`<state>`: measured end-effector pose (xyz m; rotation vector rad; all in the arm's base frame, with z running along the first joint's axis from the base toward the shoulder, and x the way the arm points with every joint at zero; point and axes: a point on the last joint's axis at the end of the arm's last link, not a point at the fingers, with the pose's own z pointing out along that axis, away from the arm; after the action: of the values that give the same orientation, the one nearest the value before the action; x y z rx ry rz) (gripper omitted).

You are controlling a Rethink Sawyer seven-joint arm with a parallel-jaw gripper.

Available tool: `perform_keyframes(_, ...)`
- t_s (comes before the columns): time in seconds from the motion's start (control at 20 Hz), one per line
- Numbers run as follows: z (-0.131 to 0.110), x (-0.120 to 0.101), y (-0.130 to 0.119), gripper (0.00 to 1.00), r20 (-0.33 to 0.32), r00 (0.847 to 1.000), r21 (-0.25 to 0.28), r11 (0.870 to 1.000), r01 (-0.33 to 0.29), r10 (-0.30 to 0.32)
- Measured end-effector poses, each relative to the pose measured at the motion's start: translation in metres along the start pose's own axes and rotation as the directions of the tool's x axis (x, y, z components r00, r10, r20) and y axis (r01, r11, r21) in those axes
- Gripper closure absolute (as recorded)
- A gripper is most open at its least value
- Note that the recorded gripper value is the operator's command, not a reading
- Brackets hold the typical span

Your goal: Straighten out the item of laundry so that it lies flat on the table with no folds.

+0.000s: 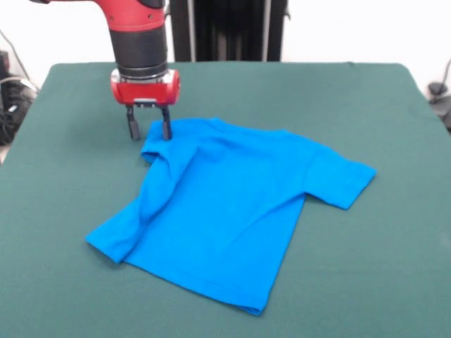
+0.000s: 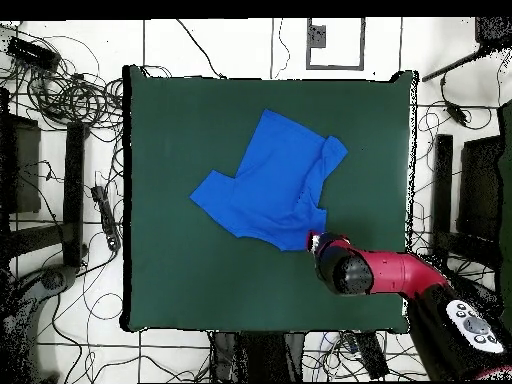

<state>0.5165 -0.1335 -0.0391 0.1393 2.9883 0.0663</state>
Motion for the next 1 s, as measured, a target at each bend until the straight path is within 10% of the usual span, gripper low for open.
perform_keyframes(0.45,0.000,0.002,0.004,0.00,0.015,1.000,0.013,1.000,0.018,-0.018)
perform_keyframes(0.5,0.000,0.003,0.005,1.00,0.020,1.000,0.011,1.000,0.017,-0.018)
perform_keyframes(1.0,0.000,0.007,0.014,1.00,0.031,0.999,0.007,0.999,0.033,-0.034)
